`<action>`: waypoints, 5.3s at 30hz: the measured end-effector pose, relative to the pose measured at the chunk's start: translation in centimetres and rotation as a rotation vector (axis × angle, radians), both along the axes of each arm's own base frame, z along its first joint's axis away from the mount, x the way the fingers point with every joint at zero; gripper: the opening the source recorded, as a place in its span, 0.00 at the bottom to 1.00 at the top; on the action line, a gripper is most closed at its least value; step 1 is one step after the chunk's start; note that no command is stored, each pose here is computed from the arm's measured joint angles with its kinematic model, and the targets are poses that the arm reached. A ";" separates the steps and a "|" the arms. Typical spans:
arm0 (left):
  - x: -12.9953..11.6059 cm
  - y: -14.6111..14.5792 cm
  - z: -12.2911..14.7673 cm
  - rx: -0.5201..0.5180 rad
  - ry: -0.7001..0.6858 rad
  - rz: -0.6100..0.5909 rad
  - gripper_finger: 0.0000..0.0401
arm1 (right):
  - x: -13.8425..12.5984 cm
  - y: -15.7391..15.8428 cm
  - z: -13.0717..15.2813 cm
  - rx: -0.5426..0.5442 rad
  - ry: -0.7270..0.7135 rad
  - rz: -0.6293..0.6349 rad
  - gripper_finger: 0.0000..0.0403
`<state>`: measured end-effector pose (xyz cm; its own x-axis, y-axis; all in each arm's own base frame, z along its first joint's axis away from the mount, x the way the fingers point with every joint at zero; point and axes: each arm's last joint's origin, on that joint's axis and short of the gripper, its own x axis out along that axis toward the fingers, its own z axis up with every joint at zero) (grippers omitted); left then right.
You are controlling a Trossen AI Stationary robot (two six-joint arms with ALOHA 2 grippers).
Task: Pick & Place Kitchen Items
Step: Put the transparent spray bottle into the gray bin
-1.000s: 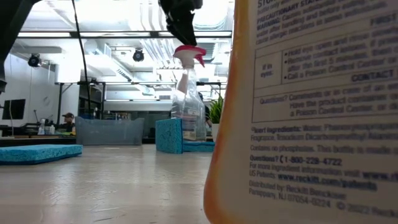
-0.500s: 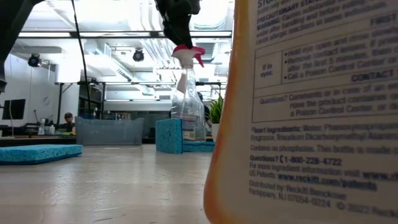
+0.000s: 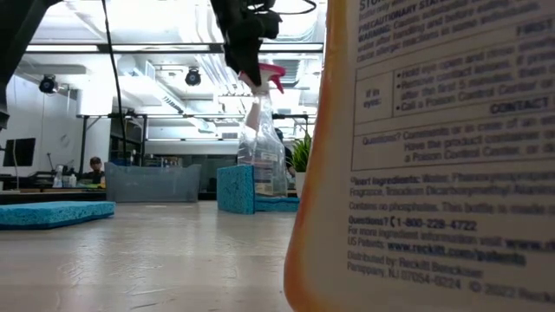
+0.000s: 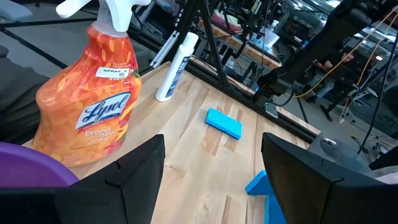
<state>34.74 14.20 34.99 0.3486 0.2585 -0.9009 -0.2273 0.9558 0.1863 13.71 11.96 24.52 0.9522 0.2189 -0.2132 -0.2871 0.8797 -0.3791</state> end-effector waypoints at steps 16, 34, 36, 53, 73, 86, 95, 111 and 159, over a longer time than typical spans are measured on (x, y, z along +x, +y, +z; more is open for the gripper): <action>-0.3 -0.1 0.2 -0.014 0.007 0.025 0.35 | 0.0 0.0 0.0 -0.001 0.001 0.000 0.66; -8.5 0.8 5.9 -0.063 -0.049 0.614 0.33 | 0.0 0.0 -0.1 0.011 0.010 -0.004 0.66; -9.5 0.9 6.2 -0.056 -0.036 0.647 0.33 | 0.0 0.0 -0.1 0.011 0.010 -0.004 0.66; -11.7 0.5 8.8 -0.046 -0.126 0.683 0.33 | 0.0 0.0 -0.1 0.012 0.010 -0.004 0.66; -12.8 0.6 9.4 0.054 -0.129 0.736 0.30 | 0.0 0.0 -0.2 0.014 0.017 -0.005 0.66; -15.0 -0.5 11.0 0.089 -0.179 0.707 0.30 | 0.0 0.0 -0.2 0.014 0.017 -0.005 0.66; -14.9 0.1 10.0 0.054 -0.147 0.730 0.30 | 0.0 0.0 -0.2 0.016 0.018 -0.006 0.66; -14.4 2.3 4.1 0.022 0.045 0.837 0.30 | 0.0 0.0 -0.2 0.017 0.018 -0.006 0.66; -13.7 5.7 -0.5 -0.063 -0.019 0.909 0.30 | -0.1 -0.1 -0.4 0.015 0.037 -0.009 0.66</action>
